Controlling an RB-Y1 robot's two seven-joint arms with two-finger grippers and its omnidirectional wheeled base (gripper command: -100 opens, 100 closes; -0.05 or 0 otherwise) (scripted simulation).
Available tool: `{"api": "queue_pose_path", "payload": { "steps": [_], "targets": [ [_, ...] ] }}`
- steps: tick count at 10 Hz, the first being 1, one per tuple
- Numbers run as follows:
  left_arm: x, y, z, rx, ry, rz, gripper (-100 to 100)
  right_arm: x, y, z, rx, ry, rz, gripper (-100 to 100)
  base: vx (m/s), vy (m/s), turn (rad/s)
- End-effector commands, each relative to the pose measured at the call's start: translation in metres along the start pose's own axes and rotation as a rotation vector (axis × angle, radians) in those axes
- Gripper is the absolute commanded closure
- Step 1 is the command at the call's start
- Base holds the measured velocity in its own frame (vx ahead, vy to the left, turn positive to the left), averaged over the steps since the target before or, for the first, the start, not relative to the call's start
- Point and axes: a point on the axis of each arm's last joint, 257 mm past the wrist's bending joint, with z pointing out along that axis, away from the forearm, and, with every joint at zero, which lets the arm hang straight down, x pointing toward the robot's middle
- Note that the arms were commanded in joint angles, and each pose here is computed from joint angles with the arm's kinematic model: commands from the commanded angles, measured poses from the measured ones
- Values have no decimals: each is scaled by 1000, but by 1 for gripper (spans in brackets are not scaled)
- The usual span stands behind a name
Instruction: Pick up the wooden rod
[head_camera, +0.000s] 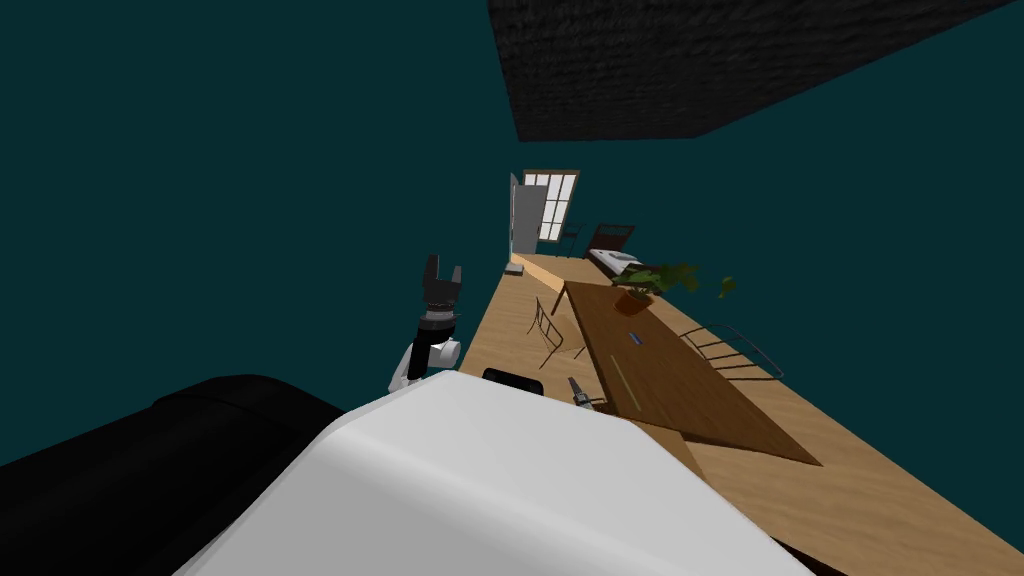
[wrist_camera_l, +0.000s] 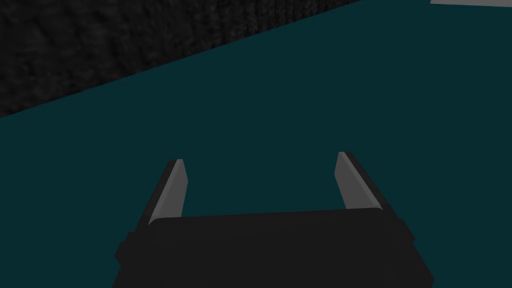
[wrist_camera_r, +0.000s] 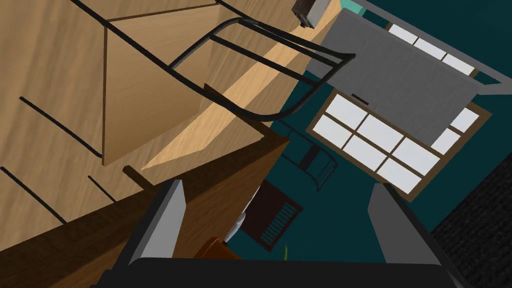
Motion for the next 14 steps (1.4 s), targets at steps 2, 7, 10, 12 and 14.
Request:
{"api": "queue_pose_path", "payload": {
  "steps": [2, 7, 10, 12, 14],
  "targets": [
    [0, 0, 0, 0, 0, 0, 0, 22, -62, -31, 127, 80, -74, -100, 120, 70, 168],
    [0, 0, 0, 0, 0, 0, 0, 40, -129, -79, 271, 182, -169, -100, 78, 24, 128],
    [0, 0, 0, 0, 0, 0, 0, 45, -169, -113, 362, 238, -218, -100, 99, 2, 142],
    [0, 0, 0, 0, 0, 0, 0, 45, -220, -170, 484, 336, -310, -100, 153, 5, 265],
    [0, 0, 0, 0, 0, 0, 0, 41, -248, -205, 559, 385, -354, -100, 127, -23, 134]
  ]
}}
